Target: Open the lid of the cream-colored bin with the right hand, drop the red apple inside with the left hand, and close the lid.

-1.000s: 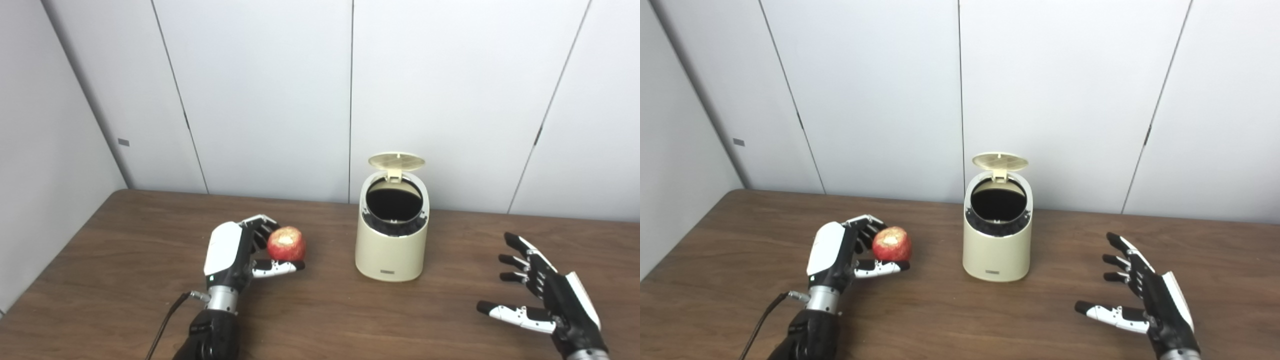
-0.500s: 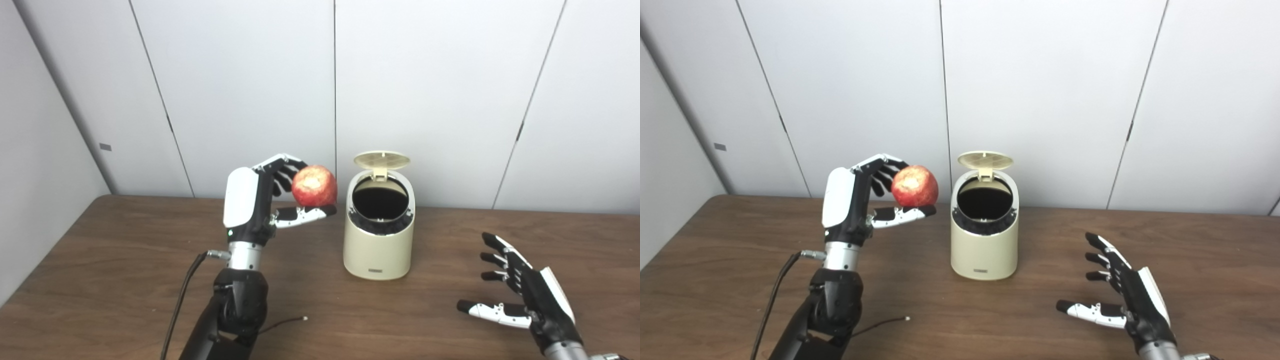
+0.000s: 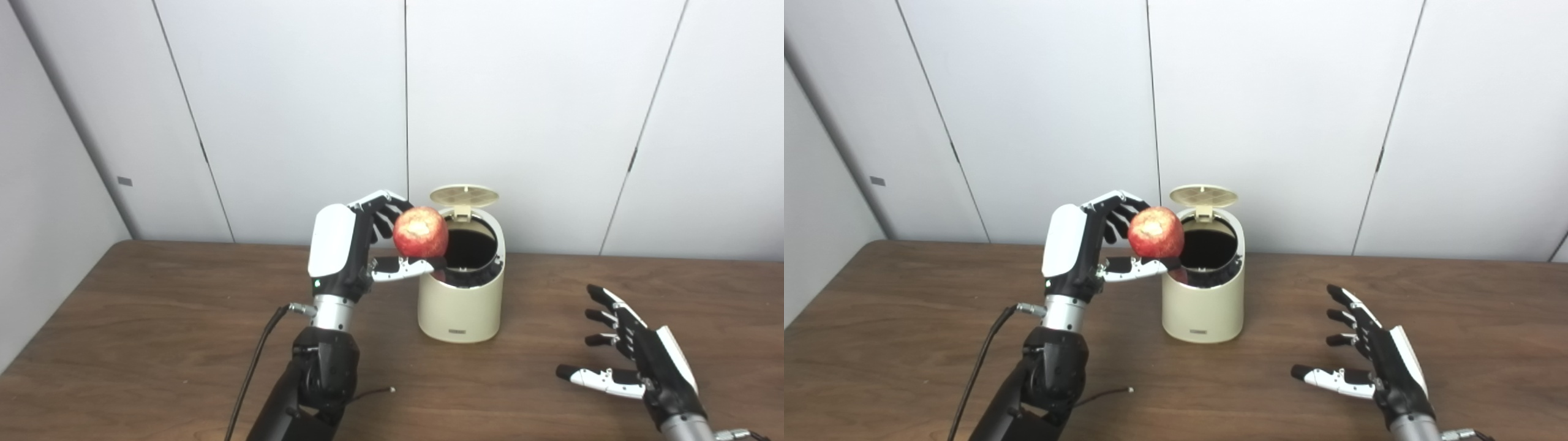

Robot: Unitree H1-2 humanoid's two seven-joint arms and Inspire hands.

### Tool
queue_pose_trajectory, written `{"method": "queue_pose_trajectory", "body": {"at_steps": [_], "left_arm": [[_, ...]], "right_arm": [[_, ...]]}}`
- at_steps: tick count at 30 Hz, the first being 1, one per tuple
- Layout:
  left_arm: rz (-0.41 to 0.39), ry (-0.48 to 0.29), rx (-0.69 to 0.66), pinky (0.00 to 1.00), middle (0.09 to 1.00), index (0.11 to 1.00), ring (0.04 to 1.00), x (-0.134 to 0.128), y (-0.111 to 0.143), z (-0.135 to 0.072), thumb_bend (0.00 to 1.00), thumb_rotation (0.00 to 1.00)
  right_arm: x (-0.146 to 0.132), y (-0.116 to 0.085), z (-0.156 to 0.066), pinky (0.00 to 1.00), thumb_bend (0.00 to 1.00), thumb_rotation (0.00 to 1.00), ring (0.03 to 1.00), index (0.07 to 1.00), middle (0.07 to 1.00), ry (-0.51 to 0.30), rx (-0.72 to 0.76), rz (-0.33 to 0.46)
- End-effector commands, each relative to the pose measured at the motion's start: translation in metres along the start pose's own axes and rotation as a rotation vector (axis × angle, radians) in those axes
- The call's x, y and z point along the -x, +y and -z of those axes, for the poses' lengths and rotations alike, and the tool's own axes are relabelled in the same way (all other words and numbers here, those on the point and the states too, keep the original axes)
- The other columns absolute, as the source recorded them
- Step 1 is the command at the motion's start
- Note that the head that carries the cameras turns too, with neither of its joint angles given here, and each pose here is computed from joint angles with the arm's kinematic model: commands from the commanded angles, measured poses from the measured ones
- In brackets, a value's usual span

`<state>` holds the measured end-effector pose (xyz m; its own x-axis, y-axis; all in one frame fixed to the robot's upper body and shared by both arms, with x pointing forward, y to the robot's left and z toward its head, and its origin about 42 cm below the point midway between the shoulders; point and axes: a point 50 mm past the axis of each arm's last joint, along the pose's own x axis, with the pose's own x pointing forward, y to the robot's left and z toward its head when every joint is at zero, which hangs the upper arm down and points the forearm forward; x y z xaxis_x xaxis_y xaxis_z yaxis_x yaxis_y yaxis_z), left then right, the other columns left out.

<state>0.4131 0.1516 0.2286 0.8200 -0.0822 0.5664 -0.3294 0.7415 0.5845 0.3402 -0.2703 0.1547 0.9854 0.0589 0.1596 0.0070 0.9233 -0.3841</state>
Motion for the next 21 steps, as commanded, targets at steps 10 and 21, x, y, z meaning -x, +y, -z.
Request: {"method": "queue_pose_trajectory", "body": {"at_steps": [10,21], "left_arm": [[-0.021,-0.095,0.026,0.29,0.456,0.500,0.394,-0.026,-0.018,-0.024,0.53,0.00],[-0.030,-0.092,0.012,0.31,0.454,0.502,0.410,-0.035,-0.033,-0.025,0.52,0.00]], "right_arm": [[-0.016,-0.002,-0.017,0.67,0.74,0.13,0.838,0.879,0.914,-0.100,0.003,0.029],[-0.015,-0.002,-0.014,0.66,0.75,0.15,0.838,0.877,0.919,-0.104,0.012,0.039]]}}
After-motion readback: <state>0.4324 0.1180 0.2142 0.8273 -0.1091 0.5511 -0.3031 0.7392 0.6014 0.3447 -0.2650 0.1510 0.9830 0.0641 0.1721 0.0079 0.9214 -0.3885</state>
